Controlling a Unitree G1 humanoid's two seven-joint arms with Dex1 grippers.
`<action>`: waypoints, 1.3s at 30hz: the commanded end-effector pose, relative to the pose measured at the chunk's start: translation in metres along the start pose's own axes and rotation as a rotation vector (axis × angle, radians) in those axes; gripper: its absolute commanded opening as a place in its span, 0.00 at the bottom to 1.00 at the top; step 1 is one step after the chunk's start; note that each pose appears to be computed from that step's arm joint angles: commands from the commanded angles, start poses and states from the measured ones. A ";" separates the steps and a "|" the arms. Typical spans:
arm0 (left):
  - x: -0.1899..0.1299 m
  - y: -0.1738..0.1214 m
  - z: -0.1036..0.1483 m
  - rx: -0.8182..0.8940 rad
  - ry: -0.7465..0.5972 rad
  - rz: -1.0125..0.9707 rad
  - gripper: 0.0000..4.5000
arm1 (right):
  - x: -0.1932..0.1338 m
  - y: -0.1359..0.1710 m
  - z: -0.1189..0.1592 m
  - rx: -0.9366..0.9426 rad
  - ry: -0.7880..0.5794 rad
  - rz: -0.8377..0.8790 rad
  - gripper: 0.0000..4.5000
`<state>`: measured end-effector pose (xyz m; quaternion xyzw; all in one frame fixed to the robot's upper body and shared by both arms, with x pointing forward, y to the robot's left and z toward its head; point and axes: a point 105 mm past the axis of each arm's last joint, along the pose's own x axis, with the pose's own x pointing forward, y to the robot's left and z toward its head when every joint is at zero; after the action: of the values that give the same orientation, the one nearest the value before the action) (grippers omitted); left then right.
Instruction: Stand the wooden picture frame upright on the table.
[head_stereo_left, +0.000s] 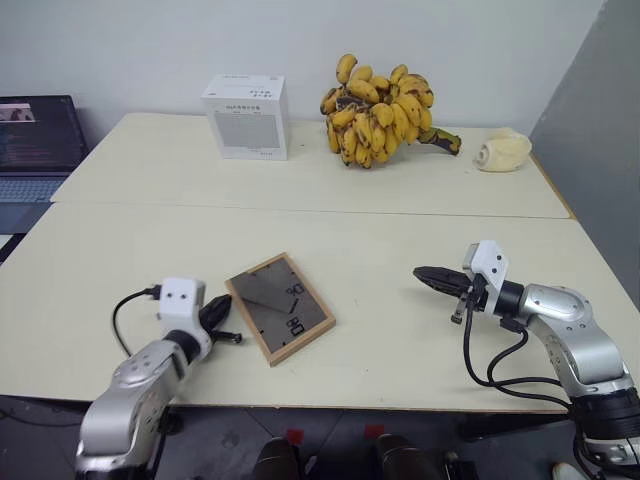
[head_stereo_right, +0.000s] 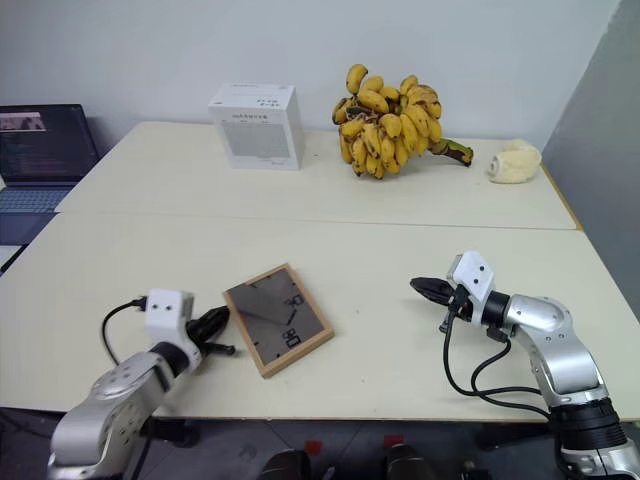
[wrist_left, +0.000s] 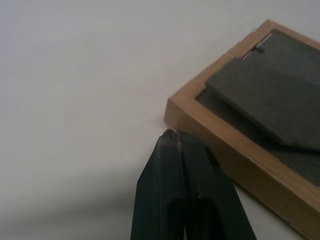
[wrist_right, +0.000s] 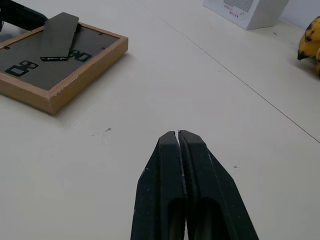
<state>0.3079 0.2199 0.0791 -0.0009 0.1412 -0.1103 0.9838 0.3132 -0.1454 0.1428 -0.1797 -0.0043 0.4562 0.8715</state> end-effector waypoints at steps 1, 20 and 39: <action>0.027 -0.043 0.011 0.060 -0.025 -0.175 0.00 | -0.001 -0.002 0.016 -0.032 -0.052 -0.037 0.02; 0.013 -0.044 0.021 0.247 0.210 -0.469 0.00 | -0.015 -0.007 -0.008 -0.041 0.034 -0.144 0.02; -0.009 -0.123 0.013 0.367 0.361 -0.864 0.00 | 0.003 -0.017 -0.002 -0.070 -0.003 -0.157 0.02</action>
<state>0.2719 0.1033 0.0875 0.1188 0.3004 -0.5265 0.7864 0.3292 -0.1509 0.1366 -0.1915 -0.0137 0.3926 0.8994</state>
